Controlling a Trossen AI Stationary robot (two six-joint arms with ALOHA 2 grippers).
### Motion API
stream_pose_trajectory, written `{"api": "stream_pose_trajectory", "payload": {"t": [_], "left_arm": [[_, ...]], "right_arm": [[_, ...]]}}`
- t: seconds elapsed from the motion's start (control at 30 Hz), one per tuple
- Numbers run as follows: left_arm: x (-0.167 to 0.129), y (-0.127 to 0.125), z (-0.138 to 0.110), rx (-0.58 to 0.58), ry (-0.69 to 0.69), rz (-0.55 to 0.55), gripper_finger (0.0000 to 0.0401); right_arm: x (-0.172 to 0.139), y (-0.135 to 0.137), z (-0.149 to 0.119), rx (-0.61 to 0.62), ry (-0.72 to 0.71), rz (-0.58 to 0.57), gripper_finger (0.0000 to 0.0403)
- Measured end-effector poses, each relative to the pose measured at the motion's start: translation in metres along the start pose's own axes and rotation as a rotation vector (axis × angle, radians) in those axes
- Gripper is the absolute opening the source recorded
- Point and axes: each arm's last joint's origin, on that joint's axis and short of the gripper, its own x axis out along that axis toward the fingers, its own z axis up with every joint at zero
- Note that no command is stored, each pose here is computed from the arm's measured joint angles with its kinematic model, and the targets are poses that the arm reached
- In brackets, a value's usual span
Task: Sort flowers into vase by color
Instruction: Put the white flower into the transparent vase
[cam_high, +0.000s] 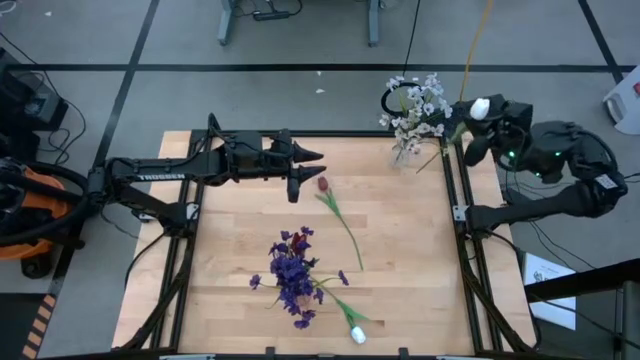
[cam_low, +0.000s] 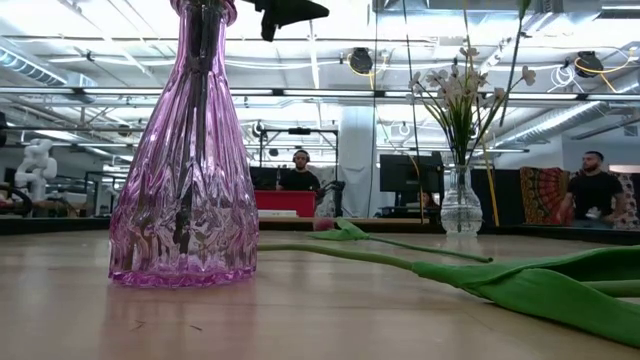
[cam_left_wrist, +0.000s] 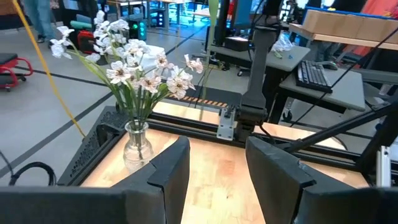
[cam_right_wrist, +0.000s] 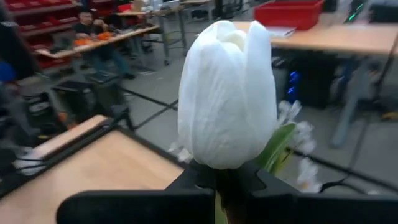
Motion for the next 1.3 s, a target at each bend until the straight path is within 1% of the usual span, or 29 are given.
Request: {"api": "stream_pose_trajectory", "payload": {"t": [0.07, 0.17, 0.23, 0.4, 0.5, 0.6, 0.7, 0.83, 1.0, 1.13, 1.3], "left_arm": [[0.000, 0.000, 0.000, 0.000, 0.000, 0.005, 0.0163], [0.000, 0.000, 0.000, 0.000, -0.001, 0.008, 0.0163], [0.000, 0.000, 0.000, 0.000, 0.001, 0.008, 0.0163], [0.000, 0.000, -0.001, 0.000, 0.005, 0.008, 0.0163], [0.000, 0.000, -0.001, -0.001, 0.006, 0.009, 0.0163], [0.000, 0.000, -0.001, -0.001, 0.008, 0.009, 0.0163], [0.000, 0.000, -0.002, -0.001, 0.022, 0.010, 0.0163], [0.000, 0.001, -0.006, -0.003, 0.055, 0.013, 0.0163], [0.000, 0.001, -0.006, -0.004, 0.059, 0.014, 0.0163], [0.000, 0.001, -0.006, -0.004, 0.059, 0.013, 0.0163], [0.000, 0.001, -0.006, -0.004, 0.059, 0.013, 0.0163]], "right_arm": [[0.004, 0.005, 0.003, -0.041, -0.005, -0.032, 0.0000], [0.013, 0.013, 0.000, -0.094, 0.016, -0.060, 0.0000], [0.020, 0.019, -0.004, -0.132, 0.036, -0.074, 0.0000], [0.039, 0.031, -0.023, -0.227, 0.052, -0.194, 0.0000], [0.049, 0.036, -0.036, -0.242, 0.049, -0.219, 0.0000], [0.054, 0.035, -0.050, -0.248, 0.032, -0.261, 0.0000], [0.057, 0.032, -0.062, -0.224, -0.016, -0.294, 0.0000], [0.057, 0.030, -0.068, -0.173, -0.112, -0.261, 0.0000], [0.055, 0.028, -0.065, -0.142, -0.225, -0.238, 0.0000], [0.055, 0.029, -0.064, -0.155, -0.234, -0.239, 0.0000], [0.063, 0.036, -0.068, -0.204, -0.206, -0.247, 0.0000]]}}
